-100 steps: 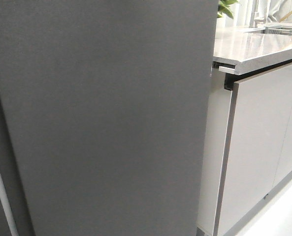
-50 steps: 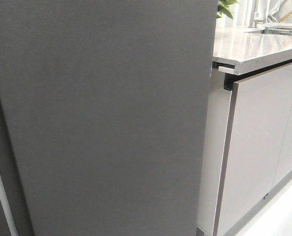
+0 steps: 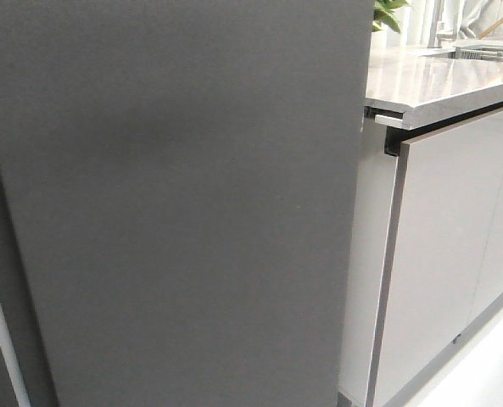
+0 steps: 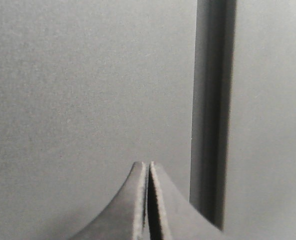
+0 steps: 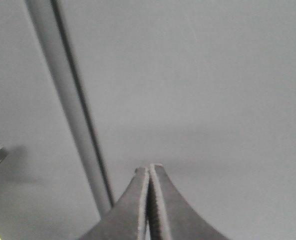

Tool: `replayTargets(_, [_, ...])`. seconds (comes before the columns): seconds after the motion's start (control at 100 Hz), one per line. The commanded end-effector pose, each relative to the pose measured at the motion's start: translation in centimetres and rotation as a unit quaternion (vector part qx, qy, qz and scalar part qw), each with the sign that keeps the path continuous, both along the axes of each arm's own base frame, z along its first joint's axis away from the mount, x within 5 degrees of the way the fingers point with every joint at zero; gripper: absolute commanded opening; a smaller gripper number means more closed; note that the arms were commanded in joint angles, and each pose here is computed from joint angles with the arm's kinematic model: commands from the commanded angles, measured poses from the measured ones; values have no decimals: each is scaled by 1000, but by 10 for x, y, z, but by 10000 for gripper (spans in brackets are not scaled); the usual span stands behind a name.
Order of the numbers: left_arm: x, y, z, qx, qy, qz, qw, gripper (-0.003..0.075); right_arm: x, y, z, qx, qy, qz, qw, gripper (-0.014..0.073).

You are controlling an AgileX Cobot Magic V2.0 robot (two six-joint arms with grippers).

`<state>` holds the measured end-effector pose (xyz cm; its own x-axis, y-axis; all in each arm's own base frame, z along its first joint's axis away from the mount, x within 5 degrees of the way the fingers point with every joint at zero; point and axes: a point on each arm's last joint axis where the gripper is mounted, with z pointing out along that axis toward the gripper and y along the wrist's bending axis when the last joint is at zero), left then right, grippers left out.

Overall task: Close fridge door
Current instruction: 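Keep pushing the door with both grippers until it seals shut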

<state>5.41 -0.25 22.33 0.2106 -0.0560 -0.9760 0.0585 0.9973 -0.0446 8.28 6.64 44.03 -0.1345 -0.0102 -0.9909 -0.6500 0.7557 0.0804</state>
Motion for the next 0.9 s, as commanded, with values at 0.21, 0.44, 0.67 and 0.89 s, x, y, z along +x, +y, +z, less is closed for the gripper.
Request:
replayTargets(0.21, [0, 0, -5, -5, -24, 2, 1000, -20, -43, -27, -37, 65, -69, -36, 995, -43])
replayTargets(0.44, [0, 0, -5, -5, -24, 2, 1000, -20, -51, -30, -38, 72, -80, -35, 994, -45])
replayTargets(0.67, [0, 0, -5, -5, -24, 2, 1000, -20, -51, -30, -38, 72, -80, -35, 994, -44])
replayTargets(0.89, [0, 0, -5, -5, -24, 2, 1000, -20, -51, -30, -38, 72, -80, -35, 994, -45])
